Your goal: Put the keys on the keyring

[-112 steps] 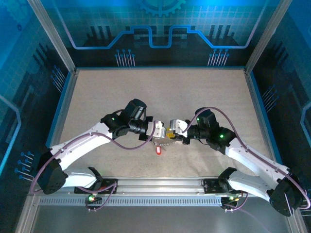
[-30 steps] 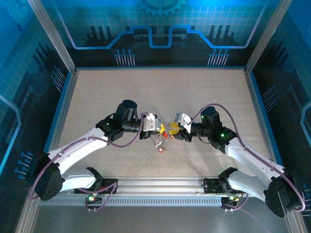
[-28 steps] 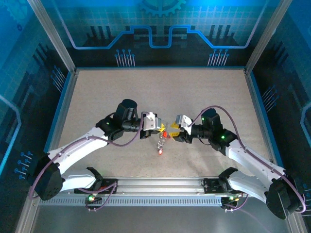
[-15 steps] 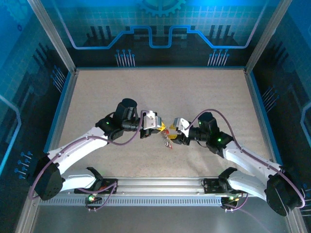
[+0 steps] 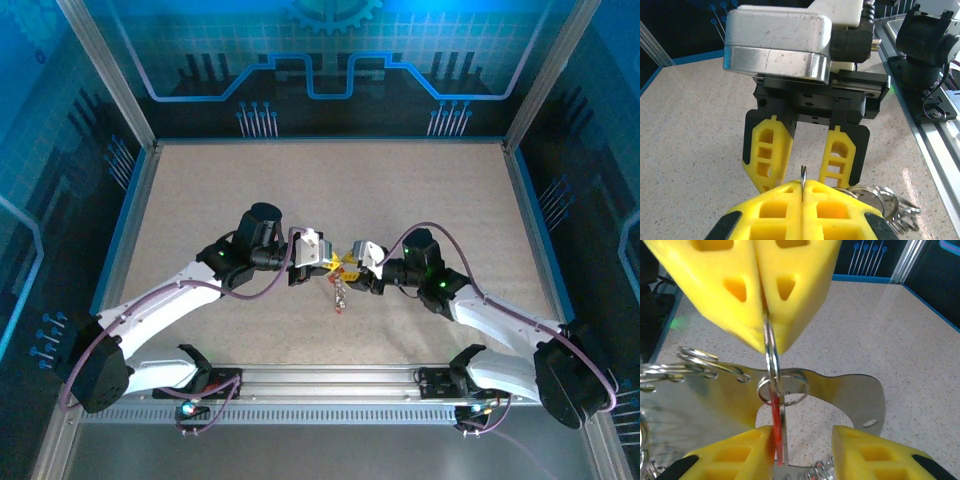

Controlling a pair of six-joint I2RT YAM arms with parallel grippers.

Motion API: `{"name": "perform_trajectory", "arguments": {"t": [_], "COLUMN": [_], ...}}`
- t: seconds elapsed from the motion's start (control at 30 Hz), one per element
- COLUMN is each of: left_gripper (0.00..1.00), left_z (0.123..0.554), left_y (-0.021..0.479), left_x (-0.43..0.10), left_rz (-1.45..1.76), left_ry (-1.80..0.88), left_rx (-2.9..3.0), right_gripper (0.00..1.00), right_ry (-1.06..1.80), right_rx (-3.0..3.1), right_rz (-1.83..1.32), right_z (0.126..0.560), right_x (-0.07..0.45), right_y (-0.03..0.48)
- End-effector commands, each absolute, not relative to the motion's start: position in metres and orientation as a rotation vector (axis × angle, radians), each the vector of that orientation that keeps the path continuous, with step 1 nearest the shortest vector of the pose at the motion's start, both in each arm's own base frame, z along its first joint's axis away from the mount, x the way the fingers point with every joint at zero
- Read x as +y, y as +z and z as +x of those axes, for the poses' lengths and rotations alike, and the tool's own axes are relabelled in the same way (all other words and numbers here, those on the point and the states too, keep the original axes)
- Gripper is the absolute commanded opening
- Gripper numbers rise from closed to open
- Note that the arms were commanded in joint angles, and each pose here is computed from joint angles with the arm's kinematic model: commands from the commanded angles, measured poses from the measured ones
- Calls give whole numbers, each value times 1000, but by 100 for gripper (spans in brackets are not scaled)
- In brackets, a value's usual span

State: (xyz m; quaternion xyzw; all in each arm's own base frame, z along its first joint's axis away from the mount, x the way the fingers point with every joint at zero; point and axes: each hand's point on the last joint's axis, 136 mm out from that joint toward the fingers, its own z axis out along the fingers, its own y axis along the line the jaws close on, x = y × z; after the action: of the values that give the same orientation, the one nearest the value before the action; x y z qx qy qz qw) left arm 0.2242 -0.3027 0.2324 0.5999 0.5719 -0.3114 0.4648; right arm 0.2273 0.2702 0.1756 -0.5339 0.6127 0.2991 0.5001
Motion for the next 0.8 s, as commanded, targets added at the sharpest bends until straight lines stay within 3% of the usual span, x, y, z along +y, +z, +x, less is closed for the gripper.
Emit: {"name": "perform_trajectory", "arguments": {"t": [0.0,0.3,0.77], "left_gripper": [0,0,0], "left_z": [219,219,222], "left_y": [251,248,232], "left_x": [-303,-301,-295], "left_rz": [1464,1462,1506], "left_ry": [-793,-789,-748], "left_rx": [1318,1324,1369], "right_gripper": [31,8,0], "right_ry": [767,710,632], "right_rx": [1432,1422,1479], "right_rz": [-1318,-1307,-1301], "right_z": [220,220,219], "right_x": [278,272,256], "right_y": [175,178,190]}}
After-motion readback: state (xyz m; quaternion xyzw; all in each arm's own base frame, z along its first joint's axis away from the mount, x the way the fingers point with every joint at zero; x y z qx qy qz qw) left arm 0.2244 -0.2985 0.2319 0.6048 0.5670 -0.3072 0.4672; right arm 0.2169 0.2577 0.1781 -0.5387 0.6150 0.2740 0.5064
